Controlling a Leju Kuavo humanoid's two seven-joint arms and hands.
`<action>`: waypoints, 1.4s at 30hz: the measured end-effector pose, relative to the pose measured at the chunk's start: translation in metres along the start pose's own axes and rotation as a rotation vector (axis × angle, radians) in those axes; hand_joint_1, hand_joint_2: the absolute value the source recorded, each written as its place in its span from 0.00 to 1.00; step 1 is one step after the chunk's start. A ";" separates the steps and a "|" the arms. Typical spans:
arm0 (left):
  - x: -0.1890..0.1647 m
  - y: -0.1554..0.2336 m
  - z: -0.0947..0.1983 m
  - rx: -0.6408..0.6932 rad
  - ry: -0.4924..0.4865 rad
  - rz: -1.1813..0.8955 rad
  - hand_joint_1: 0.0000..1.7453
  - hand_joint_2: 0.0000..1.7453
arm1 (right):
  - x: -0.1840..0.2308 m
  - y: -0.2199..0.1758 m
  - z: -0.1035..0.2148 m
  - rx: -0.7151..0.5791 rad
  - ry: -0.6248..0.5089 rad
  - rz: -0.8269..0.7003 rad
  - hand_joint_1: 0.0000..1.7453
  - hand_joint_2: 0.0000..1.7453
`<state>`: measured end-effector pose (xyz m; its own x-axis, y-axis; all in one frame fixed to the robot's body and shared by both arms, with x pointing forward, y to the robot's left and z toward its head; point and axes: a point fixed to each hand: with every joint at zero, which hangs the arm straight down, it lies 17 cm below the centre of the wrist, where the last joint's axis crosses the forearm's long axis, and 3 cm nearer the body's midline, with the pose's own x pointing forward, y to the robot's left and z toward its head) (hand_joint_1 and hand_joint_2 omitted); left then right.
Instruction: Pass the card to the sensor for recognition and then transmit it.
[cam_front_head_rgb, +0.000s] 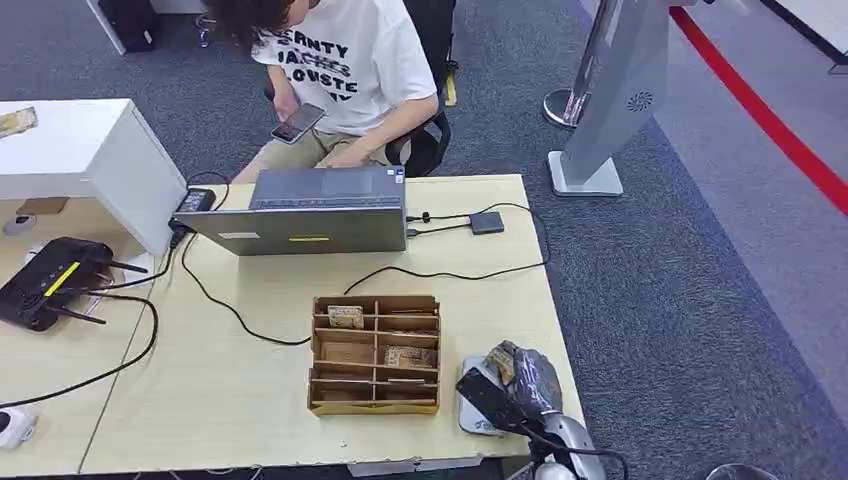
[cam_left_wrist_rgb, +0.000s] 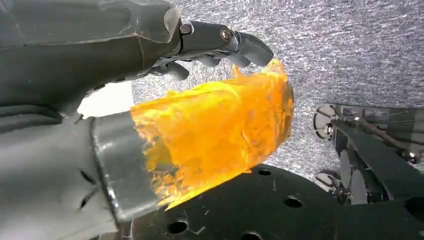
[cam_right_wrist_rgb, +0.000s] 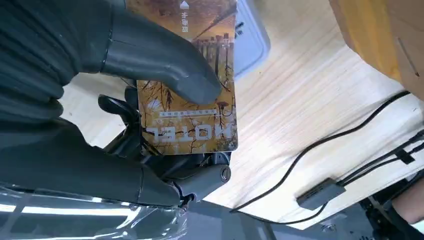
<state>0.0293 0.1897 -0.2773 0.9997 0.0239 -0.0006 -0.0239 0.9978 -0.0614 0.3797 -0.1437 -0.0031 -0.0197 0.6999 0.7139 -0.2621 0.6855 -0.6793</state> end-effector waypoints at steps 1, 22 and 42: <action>0.002 0.001 0.000 0.003 -0.003 0.001 0.00 0.00 | 0.002 -0.001 -0.005 0.006 -0.003 0.002 1.00 1.00; 0.017 -0.001 0.001 0.044 -0.005 0.027 0.00 0.00 | -0.004 -0.072 -0.055 -0.234 -0.022 0.182 1.00 1.00; 0.020 -0.013 0.002 0.043 -0.013 0.029 0.00 0.00 | 0.073 -0.142 -0.001 -0.617 -0.303 0.201 1.00 1.00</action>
<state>0.0497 0.1775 -0.2743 0.9985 0.0531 0.0117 -0.0529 0.9984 -0.0187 0.4163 -0.1901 0.1456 -0.3010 0.7993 0.5201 0.3665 0.6004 -0.7107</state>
